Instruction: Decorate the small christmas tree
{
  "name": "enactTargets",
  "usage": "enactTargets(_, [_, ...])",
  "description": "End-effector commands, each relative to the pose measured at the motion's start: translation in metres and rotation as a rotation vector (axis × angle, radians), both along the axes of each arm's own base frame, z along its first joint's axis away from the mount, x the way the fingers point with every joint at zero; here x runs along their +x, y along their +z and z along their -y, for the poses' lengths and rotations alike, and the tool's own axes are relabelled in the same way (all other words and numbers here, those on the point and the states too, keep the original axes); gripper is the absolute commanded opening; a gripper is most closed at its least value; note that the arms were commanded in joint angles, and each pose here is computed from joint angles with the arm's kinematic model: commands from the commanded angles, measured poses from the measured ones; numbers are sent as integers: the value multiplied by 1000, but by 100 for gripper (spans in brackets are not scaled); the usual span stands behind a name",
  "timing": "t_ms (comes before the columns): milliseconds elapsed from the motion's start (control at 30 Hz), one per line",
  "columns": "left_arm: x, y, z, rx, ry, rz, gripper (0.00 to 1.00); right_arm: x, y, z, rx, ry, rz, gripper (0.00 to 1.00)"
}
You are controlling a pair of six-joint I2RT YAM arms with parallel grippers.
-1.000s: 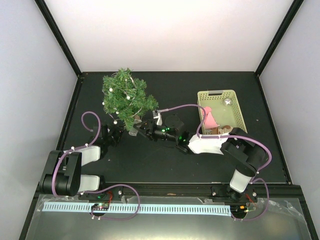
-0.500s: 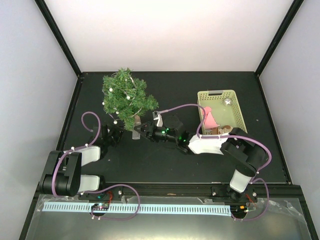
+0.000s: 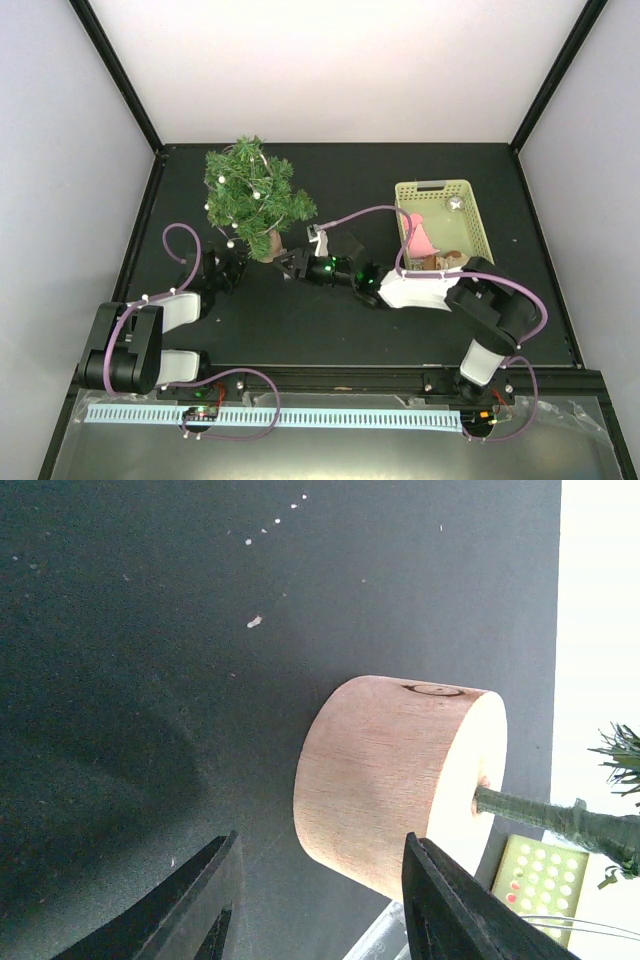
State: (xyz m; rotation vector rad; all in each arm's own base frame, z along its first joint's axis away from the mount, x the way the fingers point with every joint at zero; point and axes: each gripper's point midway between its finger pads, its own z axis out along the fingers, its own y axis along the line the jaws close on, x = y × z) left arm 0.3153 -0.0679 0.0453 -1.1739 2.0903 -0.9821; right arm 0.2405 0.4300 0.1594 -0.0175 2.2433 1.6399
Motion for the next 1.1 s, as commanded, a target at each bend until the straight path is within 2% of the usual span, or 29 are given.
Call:
enactTargets(0, [1, 3, -4, 14, 15, 17, 45, 9, 14, 10, -96, -37, 153, 44])
enactTargets(133, [0, 2, -4, 14, 16, 11, 45, 28, -5, 25, -290, -100, 244, 44])
enactTargets(400, [-4, 7, -25, 103, 47, 32, 45, 42, -48, 20, -432, -97, 246, 44])
enactTargets(700, [-7, 13, -33, 121, 56, 44, 46, 48, -98, 7, -524, -63, 179, 45])
enactTargets(1067, [-7, 4, -28, 89, 41, 26, 46, 56, -125, -2, -579, -44, 182, 44])
